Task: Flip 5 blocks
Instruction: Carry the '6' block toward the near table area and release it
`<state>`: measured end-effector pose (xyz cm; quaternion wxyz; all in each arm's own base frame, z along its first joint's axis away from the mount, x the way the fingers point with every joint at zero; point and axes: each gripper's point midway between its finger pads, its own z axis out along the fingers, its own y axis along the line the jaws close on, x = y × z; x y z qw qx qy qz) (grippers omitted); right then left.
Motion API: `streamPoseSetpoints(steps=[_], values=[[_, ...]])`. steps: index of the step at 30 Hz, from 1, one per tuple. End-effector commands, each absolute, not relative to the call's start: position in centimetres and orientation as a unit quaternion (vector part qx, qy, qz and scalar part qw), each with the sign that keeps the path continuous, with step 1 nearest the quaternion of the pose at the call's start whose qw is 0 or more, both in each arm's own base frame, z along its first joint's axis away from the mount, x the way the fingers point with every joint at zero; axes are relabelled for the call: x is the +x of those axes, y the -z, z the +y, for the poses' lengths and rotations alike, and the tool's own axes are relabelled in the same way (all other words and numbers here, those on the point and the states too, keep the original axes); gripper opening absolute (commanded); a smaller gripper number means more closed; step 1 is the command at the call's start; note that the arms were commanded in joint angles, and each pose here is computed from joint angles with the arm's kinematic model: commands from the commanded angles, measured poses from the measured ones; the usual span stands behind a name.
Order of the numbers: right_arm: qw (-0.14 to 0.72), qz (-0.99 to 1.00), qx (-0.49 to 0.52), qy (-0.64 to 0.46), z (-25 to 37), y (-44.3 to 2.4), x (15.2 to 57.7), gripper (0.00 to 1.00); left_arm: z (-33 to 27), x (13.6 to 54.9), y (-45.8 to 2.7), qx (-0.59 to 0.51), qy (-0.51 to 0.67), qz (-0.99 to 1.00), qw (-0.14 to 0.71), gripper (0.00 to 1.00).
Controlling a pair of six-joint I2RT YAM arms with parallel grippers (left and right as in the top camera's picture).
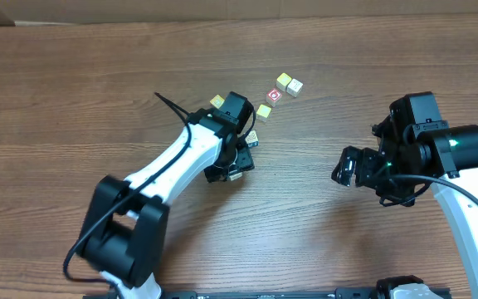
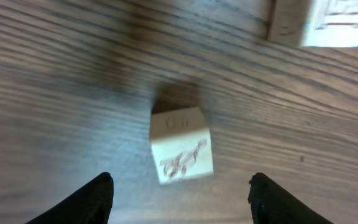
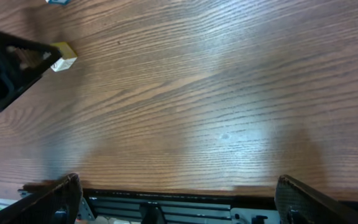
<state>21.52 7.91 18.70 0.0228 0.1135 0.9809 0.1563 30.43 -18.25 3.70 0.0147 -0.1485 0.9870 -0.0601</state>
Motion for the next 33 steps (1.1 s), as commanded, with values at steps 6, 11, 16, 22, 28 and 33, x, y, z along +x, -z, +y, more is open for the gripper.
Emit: streamPoseSetpoints(steps=[6, 11, 16, 22, 28, 33], values=[[0.030, 0.982, 0.107, -0.153, 7.9, -19.3, 21.4, 1.00, -19.5, 30.7, -0.8, -0.154, 0.070, 0.985, -0.014, 0.58], [0.030, 0.982, 0.107, -0.153, 7.8, -19.3, 21.4, 1.00, -19.5, 30.9, -0.8, -0.154, 0.070, 0.985, -0.010, 0.34], [0.028, 0.982, 0.107, -0.153, 7.8, -19.2, 21.3, 1.00, -19.5, 30.9, -0.8, -0.154, 0.070, 0.985, -0.011, 0.24], [0.027, 0.982, 0.108, -0.152, 7.8, -19.2, 21.2, 1.00, -19.4, 30.7, -0.9, -0.154, 0.068, 0.986, -0.013, 0.29], [0.027, 0.982, 0.108, -0.152, 7.8, -19.2, 21.2, 1.00, -19.3, 30.5, -1.7, -0.152, 0.070, 0.986, -0.010, 0.31], [0.027, 0.982, 0.107, -0.152, 7.8, -19.2, 21.2, 1.00, -19.1, 30.2, -3.1, -0.143, 0.073, 0.987, -0.005, 0.27]])
